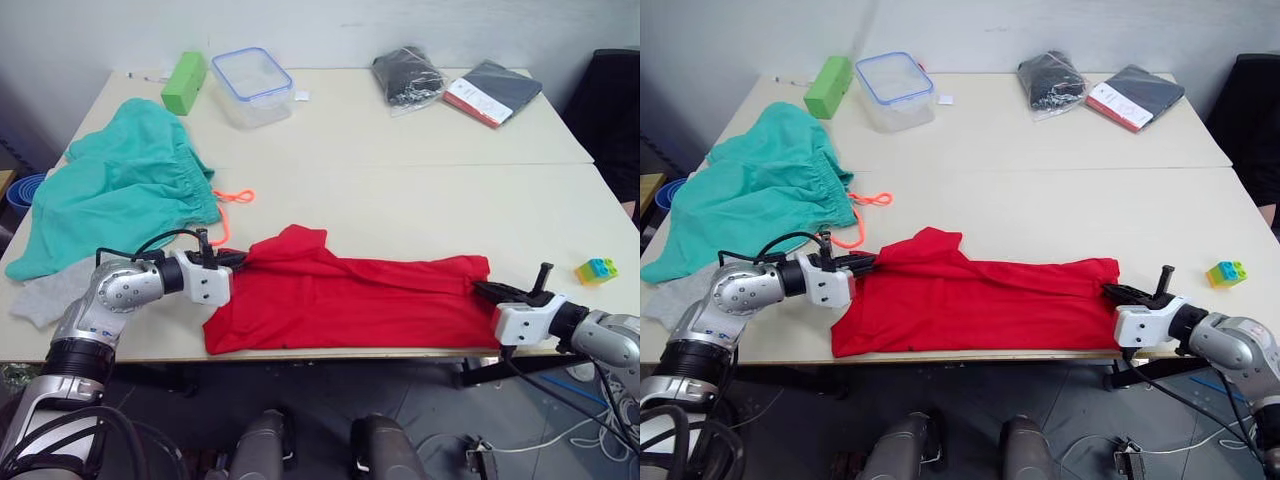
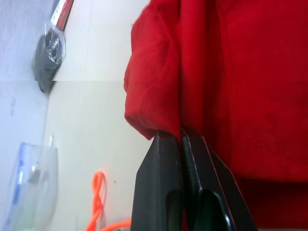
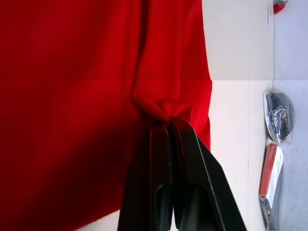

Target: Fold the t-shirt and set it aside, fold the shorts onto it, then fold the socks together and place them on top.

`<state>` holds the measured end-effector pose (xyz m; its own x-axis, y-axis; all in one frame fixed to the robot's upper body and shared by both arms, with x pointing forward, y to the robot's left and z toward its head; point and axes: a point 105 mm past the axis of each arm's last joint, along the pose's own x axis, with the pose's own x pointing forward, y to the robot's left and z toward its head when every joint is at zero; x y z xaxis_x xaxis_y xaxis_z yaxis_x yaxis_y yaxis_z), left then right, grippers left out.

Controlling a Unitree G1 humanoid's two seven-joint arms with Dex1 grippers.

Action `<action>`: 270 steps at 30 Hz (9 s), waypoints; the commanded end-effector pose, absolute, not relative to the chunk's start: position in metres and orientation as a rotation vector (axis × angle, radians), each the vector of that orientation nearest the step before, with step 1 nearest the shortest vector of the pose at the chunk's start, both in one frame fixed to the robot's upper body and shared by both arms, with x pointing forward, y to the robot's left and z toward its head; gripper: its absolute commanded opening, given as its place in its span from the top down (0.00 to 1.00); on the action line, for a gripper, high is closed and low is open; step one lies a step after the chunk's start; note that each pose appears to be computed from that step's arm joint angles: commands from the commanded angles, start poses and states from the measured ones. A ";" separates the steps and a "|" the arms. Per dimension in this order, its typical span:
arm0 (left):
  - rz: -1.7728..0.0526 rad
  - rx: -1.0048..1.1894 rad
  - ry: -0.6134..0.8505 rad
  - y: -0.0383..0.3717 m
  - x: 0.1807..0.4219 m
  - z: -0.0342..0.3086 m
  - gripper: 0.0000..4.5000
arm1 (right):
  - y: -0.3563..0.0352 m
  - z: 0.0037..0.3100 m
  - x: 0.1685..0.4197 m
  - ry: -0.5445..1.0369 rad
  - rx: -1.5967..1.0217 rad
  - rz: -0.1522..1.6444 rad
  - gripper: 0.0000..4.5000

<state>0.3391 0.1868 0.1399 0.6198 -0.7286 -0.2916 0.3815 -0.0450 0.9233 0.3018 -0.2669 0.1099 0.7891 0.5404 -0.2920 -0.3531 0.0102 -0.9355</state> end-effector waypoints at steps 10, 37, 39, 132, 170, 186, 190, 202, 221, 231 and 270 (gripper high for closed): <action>-0.935 0.975 -0.138 0.209 0.332 0.142 0.58 | -0.269 0.121 0.299 -0.124 -1.243 0.750 0.64; -0.986 -0.131 0.583 0.125 0.415 0.166 0.00 | -0.145 0.219 0.237 -0.048 -0.410 1.033 0.00; -0.988 -0.125 0.593 0.121 0.416 0.162 0.00 | -0.144 0.218 0.236 -0.042 -0.410 1.029 0.00; -1.494 0.940 -0.120 0.121 0.319 0.146 0.95 | -0.155 0.161 0.268 0.109 -0.484 1.022 0.00; -1.332 0.156 0.513 0.123 0.358 0.153 0.21 | -0.154 0.161 0.278 0.098 -0.468 0.964 0.00; -1.390 0.146 0.502 0.119 0.354 0.153 0.94 | -0.154 0.160 0.275 0.104 -0.457 0.954 0.00; -1.408 0.130 0.470 0.123 0.351 0.162 0.99 | -0.155 0.161 0.274 0.107 -0.460 0.961 0.00; -1.619 0.183 0.420 0.137 0.298 0.177 0.99 | -0.154 0.164 0.277 0.107 -0.469 0.987 0.00; -1.496 0.161 0.374 0.159 0.286 0.193 0.38 | -0.147 0.164 0.277 0.123 -0.434 1.047 0.22; -1.231 0.234 0.384 0.136 0.353 0.159 0.80 | -0.145 0.147 0.322 0.188 -0.446 0.920 1.00; -1.314 0.427 0.385 0.100 0.332 0.116 0.99 | -0.220 0.124 0.350 0.443 -0.457 0.604 1.00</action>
